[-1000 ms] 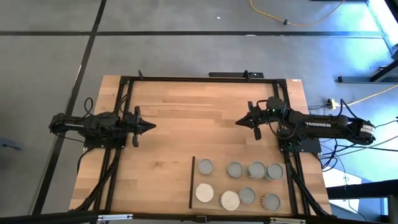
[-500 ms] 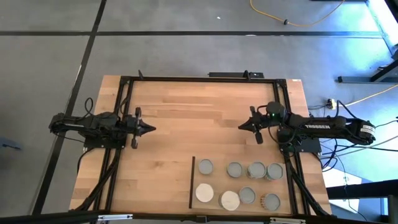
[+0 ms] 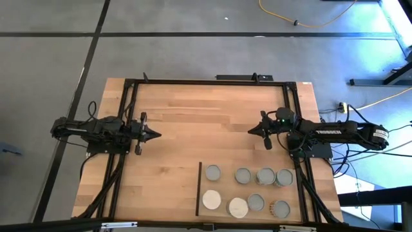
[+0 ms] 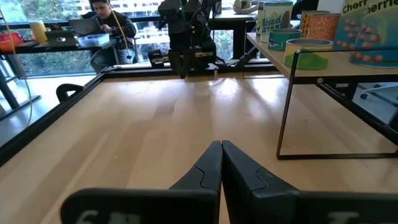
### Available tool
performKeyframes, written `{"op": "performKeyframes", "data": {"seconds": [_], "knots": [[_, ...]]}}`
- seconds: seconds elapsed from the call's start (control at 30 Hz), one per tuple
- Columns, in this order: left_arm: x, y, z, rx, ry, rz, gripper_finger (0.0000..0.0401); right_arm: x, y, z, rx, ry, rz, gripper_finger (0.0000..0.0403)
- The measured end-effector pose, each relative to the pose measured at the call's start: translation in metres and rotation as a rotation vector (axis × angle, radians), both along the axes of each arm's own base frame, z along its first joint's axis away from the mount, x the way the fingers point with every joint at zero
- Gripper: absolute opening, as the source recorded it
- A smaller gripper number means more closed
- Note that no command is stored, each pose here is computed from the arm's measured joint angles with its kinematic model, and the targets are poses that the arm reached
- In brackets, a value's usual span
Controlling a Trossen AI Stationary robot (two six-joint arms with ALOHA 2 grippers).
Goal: Pick and place cans onto a shelf
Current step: Return to Home Position
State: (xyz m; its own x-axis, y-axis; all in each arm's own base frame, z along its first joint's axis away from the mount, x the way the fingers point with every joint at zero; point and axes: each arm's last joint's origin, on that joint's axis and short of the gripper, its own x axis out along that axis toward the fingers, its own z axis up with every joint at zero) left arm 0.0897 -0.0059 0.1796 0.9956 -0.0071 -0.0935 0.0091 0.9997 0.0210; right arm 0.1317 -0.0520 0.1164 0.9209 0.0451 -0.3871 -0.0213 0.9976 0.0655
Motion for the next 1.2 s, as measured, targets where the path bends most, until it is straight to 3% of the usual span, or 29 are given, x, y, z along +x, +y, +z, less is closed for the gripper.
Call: {"op": "performKeyframes", "data": {"seconds": [0.2,0.4,1.0,1.2], "knots": [[0.000,0.001,-0.004,-0.030,0.038,0.026,0.0000,-0.001,-0.002,-0.001,0.008,0.024,-0.082,0.0018],[-0.002,0.005,-0.012,-0.121,0.115,0.181,0.0000,-0.001,-0.002,-0.001,0.030,0.026,-0.099,0.0019],[-0.001,0.000,-0.004,-0.158,0.050,0.022,0.0000,-0.001,-0.002,0.000,0.025,0.019,-0.096,0.0018],[-0.001,0.000,-0.005,-0.147,0.055,0.015,0.0000,-0.001,0.005,0.011,-0.013,-0.069,-0.051,0.0018]]}}
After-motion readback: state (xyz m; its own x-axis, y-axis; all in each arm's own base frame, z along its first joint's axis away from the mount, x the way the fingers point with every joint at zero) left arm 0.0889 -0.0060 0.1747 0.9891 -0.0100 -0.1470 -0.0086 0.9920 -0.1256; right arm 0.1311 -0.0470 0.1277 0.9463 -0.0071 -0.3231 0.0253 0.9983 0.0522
